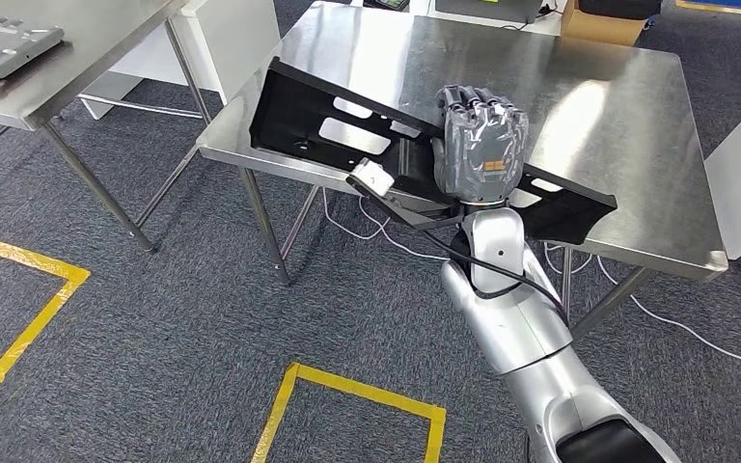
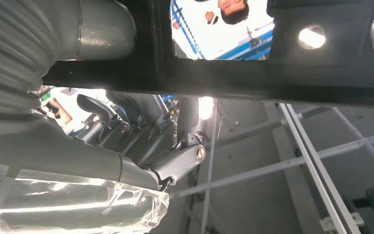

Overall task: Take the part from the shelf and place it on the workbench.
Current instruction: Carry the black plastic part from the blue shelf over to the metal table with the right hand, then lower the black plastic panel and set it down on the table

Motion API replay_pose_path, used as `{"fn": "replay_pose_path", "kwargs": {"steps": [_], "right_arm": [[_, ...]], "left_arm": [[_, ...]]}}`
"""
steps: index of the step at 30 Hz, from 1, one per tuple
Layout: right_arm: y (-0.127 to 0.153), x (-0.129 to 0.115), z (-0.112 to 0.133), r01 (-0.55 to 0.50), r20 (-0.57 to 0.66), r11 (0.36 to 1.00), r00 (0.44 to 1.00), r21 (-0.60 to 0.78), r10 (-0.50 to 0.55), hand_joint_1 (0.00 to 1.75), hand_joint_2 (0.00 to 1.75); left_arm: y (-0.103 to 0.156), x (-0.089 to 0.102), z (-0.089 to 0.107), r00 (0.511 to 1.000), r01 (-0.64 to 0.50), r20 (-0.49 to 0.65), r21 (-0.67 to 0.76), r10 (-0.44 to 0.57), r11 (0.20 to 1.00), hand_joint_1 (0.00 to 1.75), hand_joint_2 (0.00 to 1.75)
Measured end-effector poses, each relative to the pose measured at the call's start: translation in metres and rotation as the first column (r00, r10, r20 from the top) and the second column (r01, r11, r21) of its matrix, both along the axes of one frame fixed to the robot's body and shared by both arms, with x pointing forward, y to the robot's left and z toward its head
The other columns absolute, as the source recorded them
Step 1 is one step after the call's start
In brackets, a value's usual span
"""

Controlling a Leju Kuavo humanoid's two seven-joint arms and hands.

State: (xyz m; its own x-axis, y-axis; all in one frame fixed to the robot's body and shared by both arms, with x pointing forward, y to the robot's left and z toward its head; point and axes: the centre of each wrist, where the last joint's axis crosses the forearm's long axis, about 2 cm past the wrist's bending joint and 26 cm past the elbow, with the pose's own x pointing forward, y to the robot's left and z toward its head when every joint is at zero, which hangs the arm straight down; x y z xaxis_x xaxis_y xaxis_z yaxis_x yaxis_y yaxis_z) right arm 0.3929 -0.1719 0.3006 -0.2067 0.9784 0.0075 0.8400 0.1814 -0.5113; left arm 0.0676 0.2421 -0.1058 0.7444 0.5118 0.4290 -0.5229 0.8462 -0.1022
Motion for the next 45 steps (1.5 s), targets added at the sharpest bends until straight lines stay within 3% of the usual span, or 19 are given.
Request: {"fn": "replay_pose_path", "kwargs": {"steps": [26, 32, 45], "right_arm": [[-0.010, 0.003, -0.001, 0.012, 0.016, 0.999, 1.000, -0.049, -0.011, 1.75, 1.75], [0.004, 0.008, -0.002, -0.002, 0.021, 0.996, 1.000, -0.087, 0.004, 1.75, 1.75], [0.003, 0.011, -0.012, 0.010, -0.003, 0.995, 1.000, -0.101, -0.011, 1.75, 1.75]], "left_arm": [[-0.002, -0.001, 0.000, 1.000, 0.004, 0.000, -0.004, -0.004, 1.000, 0.00, 1.75], [0.001, -0.001, 0.000, 1.000, -0.024, 0.007, -0.010, 0.024, 1.000, 0.00, 1.75], [0.003, -0.002, 0.000, 0.999, -0.030, -0.015, -0.008, 0.030, 1.000, 0.00, 1.75]]}}
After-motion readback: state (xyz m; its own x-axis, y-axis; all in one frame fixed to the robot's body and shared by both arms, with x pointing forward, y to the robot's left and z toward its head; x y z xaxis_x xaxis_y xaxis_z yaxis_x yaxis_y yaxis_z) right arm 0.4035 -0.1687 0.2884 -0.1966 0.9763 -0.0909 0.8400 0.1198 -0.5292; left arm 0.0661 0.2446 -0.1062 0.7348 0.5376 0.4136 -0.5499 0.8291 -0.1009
